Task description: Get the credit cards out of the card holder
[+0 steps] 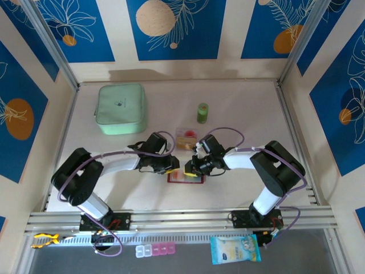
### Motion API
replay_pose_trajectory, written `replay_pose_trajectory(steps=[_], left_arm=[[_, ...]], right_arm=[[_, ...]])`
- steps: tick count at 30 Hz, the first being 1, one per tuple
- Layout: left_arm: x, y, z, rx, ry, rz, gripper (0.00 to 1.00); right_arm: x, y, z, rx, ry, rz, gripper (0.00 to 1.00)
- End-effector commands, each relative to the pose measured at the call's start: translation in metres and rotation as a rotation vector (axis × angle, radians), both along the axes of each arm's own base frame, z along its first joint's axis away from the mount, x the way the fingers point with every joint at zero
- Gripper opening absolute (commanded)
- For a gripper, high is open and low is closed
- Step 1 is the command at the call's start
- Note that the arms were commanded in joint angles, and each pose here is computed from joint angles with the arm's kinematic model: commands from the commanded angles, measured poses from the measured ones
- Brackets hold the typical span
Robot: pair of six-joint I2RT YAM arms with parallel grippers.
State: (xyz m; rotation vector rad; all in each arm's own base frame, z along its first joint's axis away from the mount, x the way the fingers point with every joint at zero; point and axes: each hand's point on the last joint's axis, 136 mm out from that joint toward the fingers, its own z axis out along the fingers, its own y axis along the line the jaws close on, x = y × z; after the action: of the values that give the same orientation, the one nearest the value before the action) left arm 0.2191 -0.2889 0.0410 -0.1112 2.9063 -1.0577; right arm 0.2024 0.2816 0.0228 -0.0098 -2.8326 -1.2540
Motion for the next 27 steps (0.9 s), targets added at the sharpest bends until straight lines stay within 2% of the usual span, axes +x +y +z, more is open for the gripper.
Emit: replay_pose_trajectory(steps=[1, 17, 27], left_arm=[[0.002, -0.013, 0.003, -0.04, 0.007, -0.006, 0.33], [0.0, -0.022, 0.001, -0.047, 0.018, -0.02, 0.23], [0.002, -0.025, 0.017, -0.063, -0.006, -0.028, 0.2]], right_arm=[[-0.009, -0.009, -0.009, -0.022, 0.048, -0.014, 0.2], [-0.009, -0.007, -0.005, 0.005, 0.048, -0.019, 0.2], [-0.001, -0.007, 0.02, 0.016, -0.014, -0.044, 0.24]])
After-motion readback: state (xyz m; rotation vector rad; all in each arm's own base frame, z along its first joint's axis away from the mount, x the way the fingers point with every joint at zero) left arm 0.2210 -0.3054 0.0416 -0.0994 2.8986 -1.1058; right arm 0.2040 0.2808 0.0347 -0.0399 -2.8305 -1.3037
